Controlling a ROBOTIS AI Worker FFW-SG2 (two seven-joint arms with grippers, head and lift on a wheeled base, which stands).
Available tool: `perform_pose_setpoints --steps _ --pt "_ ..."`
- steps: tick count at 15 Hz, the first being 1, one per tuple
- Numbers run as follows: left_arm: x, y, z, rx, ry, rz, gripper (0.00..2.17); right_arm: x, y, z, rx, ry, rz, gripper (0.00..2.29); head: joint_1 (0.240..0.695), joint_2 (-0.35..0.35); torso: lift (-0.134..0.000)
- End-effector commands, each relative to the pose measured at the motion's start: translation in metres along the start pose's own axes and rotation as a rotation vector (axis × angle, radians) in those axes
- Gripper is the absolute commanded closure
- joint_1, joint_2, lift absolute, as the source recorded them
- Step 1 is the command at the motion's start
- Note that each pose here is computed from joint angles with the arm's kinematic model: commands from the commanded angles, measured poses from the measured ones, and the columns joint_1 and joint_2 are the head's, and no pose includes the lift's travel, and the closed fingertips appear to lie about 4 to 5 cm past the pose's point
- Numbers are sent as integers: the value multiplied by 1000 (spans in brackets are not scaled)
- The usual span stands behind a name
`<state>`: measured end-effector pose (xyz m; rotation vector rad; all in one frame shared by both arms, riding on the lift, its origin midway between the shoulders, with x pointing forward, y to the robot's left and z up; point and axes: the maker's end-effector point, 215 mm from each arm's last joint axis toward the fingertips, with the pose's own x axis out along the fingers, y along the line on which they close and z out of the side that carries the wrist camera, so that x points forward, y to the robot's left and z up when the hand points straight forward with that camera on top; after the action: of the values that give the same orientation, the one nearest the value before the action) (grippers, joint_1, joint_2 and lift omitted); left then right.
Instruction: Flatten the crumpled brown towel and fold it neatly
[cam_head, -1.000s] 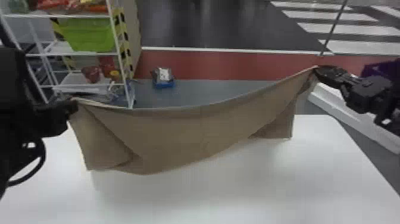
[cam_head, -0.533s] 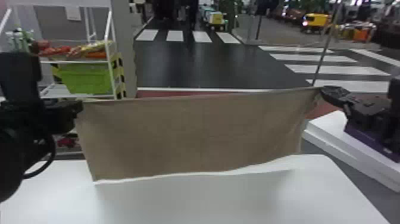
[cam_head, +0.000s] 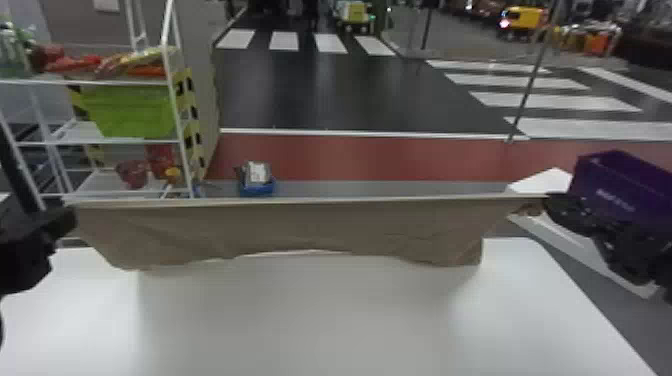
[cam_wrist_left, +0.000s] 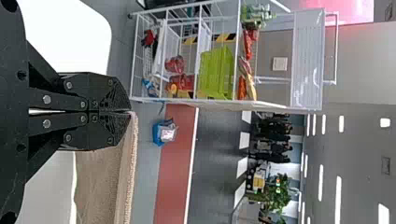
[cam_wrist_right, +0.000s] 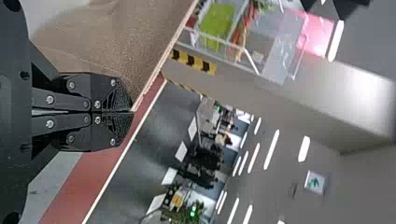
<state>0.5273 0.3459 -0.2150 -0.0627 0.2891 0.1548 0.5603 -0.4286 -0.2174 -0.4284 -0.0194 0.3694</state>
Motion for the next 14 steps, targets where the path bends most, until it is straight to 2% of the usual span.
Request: perform_pose_setpoints --steps 1,3,5,7,10,12,14 --pt "-39 25 -34 30 -2 27 1784 -35 68 -26 -103 16 145 1322 552 -91 -124" --pt "-67 38 -59 77 -22 29 1784 -62 124 -40 -188 21 296 1322 621 -62 -124" --pt "-80 35 -83 105 -22 -10 1784 -81 156 -57 -242 52 410 1322 695 -7 -124" --pt "-89 36 -96 134 -55 -28 1784 -99 181 -74 -248 92 511 1322 695 12 -124" --pt "-94 49 -141 158 21 -17 1781 -125 223 -89 -280 134 671 1322 695 30 -124" --pt "-93 65 -163 192 71 21 1777 -136 241 -98 -290 159 736 1322 695 62 -124" --pt "-94 85 -181 265 126 70 1774 -142 247 -104 -299 176 765 1322 695 92 -124"
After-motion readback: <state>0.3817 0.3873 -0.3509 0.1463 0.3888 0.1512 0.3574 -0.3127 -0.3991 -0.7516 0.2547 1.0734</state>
